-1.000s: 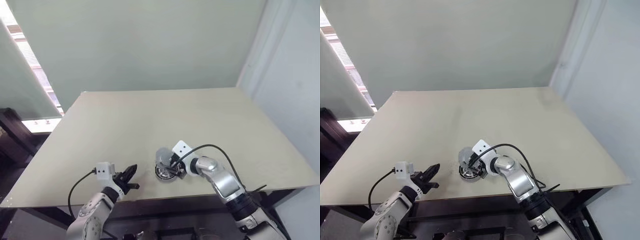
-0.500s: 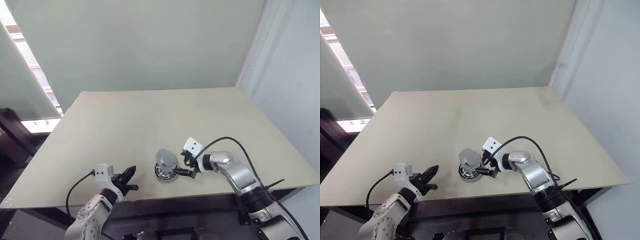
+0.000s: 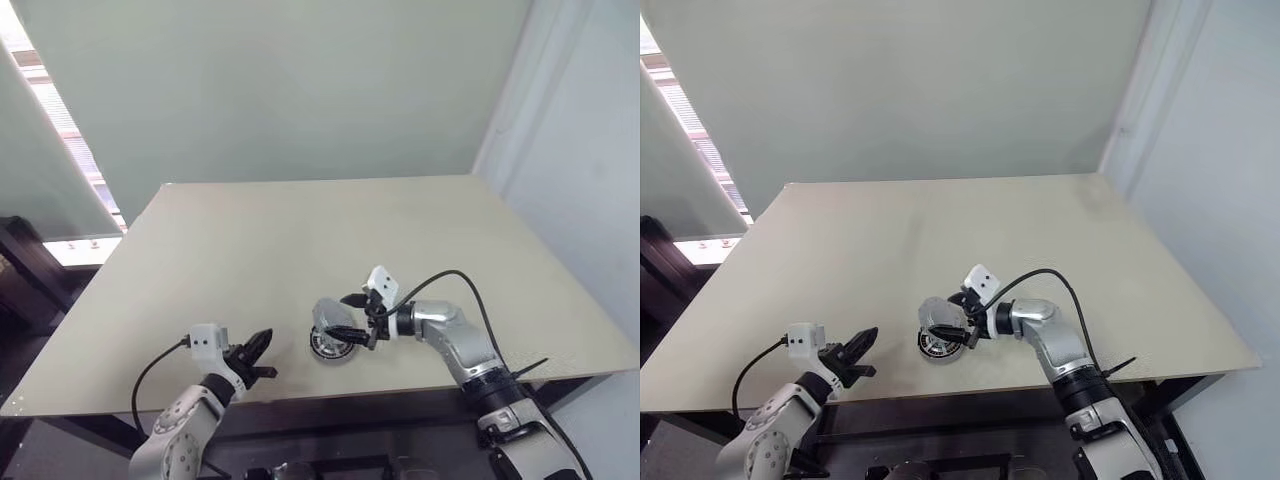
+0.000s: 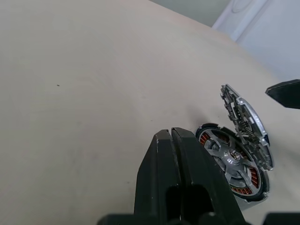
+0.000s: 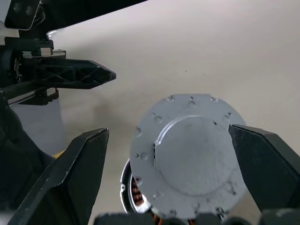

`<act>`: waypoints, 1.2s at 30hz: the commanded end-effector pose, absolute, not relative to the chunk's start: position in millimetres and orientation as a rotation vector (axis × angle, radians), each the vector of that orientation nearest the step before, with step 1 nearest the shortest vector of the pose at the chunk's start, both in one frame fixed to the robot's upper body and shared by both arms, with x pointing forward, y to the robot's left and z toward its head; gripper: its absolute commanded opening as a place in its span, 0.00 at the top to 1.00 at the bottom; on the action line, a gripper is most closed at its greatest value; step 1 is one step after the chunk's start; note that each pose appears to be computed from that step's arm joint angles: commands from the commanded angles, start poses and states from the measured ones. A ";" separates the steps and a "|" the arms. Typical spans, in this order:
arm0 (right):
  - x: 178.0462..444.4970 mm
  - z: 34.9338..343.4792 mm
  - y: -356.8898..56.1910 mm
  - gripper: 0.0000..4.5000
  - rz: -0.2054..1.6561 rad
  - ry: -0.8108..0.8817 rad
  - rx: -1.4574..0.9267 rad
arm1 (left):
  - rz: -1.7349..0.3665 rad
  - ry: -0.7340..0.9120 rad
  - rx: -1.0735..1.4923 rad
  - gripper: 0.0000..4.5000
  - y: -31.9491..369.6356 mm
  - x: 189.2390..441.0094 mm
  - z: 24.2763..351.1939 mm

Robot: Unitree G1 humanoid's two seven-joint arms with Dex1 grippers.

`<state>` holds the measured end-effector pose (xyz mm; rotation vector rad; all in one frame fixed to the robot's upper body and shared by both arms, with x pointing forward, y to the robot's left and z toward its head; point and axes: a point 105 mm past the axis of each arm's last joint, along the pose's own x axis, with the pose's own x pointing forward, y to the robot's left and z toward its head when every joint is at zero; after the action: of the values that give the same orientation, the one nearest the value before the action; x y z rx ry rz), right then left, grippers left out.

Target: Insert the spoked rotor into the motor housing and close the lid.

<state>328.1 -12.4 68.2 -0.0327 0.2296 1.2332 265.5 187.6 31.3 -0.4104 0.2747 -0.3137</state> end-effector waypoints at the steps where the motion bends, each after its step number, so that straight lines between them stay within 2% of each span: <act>1: 338.5 83.6 -6.9 0.00 1.229 0.148 -0.056 | -0.348 0.219 -0.389 1.00 185.4 268.3 49.3; 20: 345.6 61.5 -4.2 0.00 1.234 0.196 -0.104 | -0.341 0.220 -0.380 1.00 186.2 266.4 52.3; 23: 345.0 60.6 -3.1 0.14 1.237 0.196 -0.105 | -0.342 0.221 -0.380 1.00 186.1 266.1 52.3; 25: 344.8 60.4 -2.6 0.27 1.239 0.195 -0.104 | -0.343 0.221 -0.379 1.00 186.0 266.0 52.4; 36: 342.3 59.6 -2.8 0.28 1.280 0.243 -0.169 | -0.351 0.224 -0.382 1.00 183.2 267.1 52.1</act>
<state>338.7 -7.2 42.7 -0.1271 0.2920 1.2546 262.2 187.5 33.4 -0.3965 0.2880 -0.3192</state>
